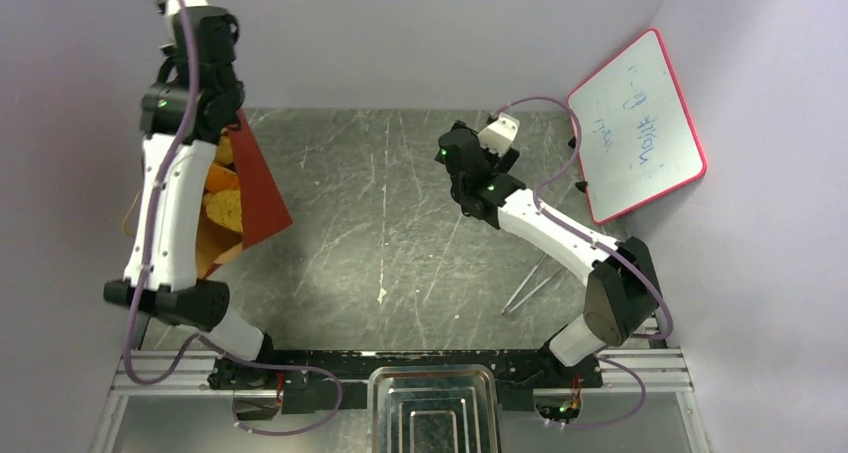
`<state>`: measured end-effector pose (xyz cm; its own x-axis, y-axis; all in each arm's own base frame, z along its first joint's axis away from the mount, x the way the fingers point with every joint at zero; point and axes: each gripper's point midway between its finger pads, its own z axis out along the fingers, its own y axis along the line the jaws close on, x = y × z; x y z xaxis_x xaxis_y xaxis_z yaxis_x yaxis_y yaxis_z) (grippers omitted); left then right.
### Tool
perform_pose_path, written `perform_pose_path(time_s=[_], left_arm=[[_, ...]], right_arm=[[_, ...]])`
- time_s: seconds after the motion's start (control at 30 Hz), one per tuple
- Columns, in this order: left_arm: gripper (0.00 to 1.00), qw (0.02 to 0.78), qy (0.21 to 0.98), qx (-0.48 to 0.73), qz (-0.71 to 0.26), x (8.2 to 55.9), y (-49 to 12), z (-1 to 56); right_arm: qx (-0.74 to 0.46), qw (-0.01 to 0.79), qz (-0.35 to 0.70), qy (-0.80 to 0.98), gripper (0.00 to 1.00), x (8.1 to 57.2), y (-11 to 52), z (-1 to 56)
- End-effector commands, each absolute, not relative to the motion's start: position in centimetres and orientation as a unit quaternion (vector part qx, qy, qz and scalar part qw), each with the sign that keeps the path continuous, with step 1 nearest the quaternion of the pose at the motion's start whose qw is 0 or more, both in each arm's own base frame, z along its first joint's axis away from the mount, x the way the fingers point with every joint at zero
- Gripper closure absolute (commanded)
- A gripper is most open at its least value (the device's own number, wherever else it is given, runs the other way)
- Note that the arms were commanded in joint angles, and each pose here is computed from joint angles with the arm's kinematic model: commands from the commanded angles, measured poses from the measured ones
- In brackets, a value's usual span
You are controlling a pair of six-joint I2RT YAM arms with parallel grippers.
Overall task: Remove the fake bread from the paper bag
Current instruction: Pick up the paper bag from the center of the board, then place the paper bag at the center of the board.
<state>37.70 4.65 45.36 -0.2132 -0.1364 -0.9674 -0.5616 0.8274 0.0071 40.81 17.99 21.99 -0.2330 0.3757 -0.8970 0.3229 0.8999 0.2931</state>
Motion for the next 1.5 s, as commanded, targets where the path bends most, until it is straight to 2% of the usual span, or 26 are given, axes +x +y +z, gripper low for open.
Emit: perform_pose_path(time_s=[0.0,0.3,0.5,0.87,1.03,1.33,1.47], left_arm=[[0.93,0.591,0.769,-0.180,0.166,41.0,1.4,45.2],[0.93,0.609,0.789,-0.061,0.053,49.7,-8.2,43.4],[0.93,0.583,0.812,-0.003,0.012,53.8,-13.7,37.6],[0.93,0.547,0.835,0.063,-0.011,59.1,-18.6,27.9],[0.93,0.533,0.843,0.063,-0.027,60.0,-19.5,24.6],[0.93,0.529,0.847,0.054,-0.027,60.3,-18.0,23.2],[0.76,0.527,0.848,0.039,-0.036,60.0,-16.8,23.2]], right_arm=[[0.253,0.556,-0.044,0.791,0.01,40.5,15.5,20.9],[0.334,0.465,-0.130,0.810,0.01,40.7,7.7,16.1],[0.352,0.445,-0.140,0.812,0.01,40.4,4.6,14.6],[0.349,0.400,-0.187,0.826,0.00,38.9,2.9,12.9],[0.378,0.365,-0.188,0.830,0.00,38.7,0.4,10.9],[0.381,0.342,-0.216,0.831,0.00,39.0,0.1,8.8],[0.377,0.341,-0.219,0.833,0.00,39.2,0.0,8.4]])
